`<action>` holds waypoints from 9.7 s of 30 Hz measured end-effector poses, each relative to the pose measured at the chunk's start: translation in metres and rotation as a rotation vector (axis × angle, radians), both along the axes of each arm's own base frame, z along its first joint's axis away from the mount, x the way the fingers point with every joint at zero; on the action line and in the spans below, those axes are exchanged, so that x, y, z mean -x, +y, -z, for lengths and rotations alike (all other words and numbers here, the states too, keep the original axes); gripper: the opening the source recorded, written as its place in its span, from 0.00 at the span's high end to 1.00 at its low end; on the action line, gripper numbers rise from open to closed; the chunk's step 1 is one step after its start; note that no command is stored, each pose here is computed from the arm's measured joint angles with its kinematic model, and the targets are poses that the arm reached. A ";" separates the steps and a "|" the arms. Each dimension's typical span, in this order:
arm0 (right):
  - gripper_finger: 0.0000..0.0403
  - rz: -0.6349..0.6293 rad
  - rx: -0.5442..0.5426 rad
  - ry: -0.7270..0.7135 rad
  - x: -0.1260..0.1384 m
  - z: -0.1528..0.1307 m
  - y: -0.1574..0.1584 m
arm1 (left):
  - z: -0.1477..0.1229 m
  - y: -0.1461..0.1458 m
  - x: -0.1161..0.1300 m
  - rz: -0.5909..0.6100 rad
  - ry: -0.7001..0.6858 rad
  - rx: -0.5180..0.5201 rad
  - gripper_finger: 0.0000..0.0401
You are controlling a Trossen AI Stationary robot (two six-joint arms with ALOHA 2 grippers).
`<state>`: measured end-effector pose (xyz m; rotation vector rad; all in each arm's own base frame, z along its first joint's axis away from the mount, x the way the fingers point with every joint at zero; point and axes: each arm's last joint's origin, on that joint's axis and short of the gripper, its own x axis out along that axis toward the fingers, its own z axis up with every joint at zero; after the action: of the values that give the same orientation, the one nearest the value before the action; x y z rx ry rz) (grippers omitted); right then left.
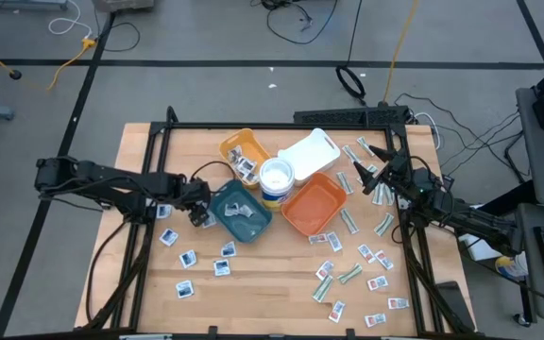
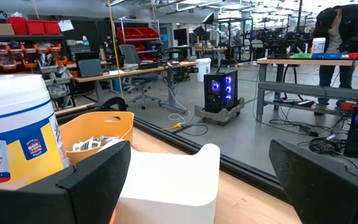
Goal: Pick & Place First Aid Supplies
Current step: Put the blue pad into the blue bin
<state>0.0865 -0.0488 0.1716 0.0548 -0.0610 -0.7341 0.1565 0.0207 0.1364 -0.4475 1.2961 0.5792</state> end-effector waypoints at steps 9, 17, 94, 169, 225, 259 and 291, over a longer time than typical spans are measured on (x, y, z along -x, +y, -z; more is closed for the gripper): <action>0.06 0.000 0.000 0.000 0.000 0.000 0.000 | 0.008 -0.002 0.005 -0.020 -0.005 0.048 0.46; 0.06 0.000 0.000 0.000 0.000 0.000 0.000 | 0.008 -0.002 0.005 -0.056 -0.007 0.054 0.87; 0.06 0.000 0.000 0.000 0.000 0.000 0.000 | -0.063 -0.049 -0.165 -0.112 0.010 0.097 0.76; 0.06 0.000 0.000 0.000 0.000 0.000 0.000 | -0.007 0.097 0.010 -0.975 0.472 0.259 0.43; 0.06 0.000 0.000 0.000 0.000 0.000 0.000 | -0.060 0.104 -0.023 -0.745 0.300 0.129 1.00; 0.06 0.000 0.000 0.000 0.000 0.000 0.000 | -0.125 0.001 -0.135 -0.117 0.078 0.074 1.00; 0.06 0.000 0.000 0.000 0.000 0.000 0.000 | -0.116 -0.024 -0.114 -0.002 -0.028 0.186 0.43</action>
<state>0.0865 -0.0488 0.1716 0.0549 -0.0613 -0.7345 0.2706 -0.0029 0.2523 -0.6084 1.3287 0.4544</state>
